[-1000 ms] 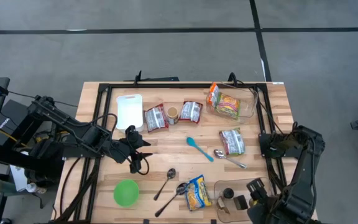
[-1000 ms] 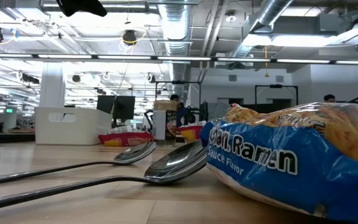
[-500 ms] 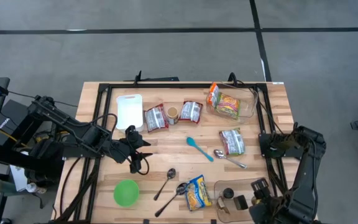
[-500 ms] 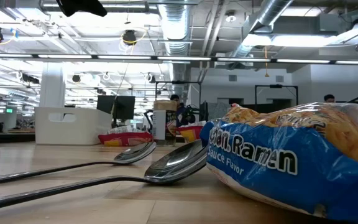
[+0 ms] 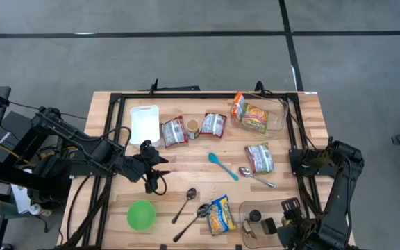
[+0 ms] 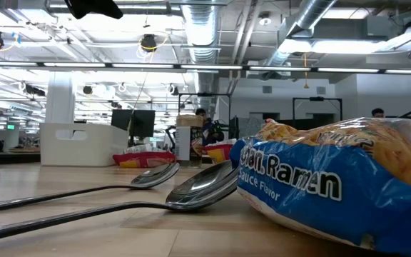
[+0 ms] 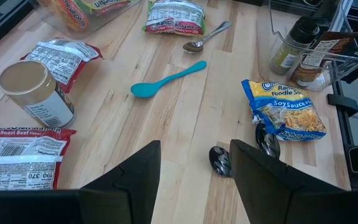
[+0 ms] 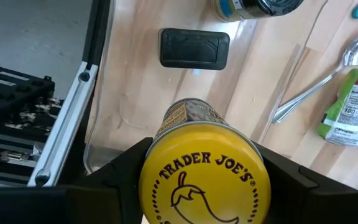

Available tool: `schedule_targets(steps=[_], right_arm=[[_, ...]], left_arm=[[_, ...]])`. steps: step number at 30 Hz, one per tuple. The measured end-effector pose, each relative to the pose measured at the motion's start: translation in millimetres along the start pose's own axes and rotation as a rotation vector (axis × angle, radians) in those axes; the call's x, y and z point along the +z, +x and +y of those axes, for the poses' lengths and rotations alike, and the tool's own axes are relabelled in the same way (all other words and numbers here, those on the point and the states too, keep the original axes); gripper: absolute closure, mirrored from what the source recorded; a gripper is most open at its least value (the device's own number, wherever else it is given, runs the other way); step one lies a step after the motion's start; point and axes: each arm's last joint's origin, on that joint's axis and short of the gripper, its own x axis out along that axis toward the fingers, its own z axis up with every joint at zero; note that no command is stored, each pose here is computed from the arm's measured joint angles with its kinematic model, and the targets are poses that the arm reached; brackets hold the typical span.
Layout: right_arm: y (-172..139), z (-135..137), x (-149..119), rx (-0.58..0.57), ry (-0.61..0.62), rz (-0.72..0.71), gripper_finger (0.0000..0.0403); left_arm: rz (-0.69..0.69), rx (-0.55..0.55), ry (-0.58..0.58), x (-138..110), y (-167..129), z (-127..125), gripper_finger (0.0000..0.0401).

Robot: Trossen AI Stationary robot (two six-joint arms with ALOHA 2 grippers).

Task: Pick & Place Food Item
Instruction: Put the yellow spice bottle into the bottom transparent bin

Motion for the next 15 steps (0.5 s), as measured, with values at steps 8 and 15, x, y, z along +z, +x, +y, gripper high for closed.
schedule_targets(steps=[8, 15], right_arm=[[4, 7, -4, -0.021, 0.046, -0.046, 0.0183], [21, 15, -7, -0.041, 0.093, -0.071, 0.0183]], left_arm=[[0.0, 0.0, -0.001, 0, 0, 0, 0.0215], [0.0, 0.0, 0.0, 0, 0, 0, 0.0215]])
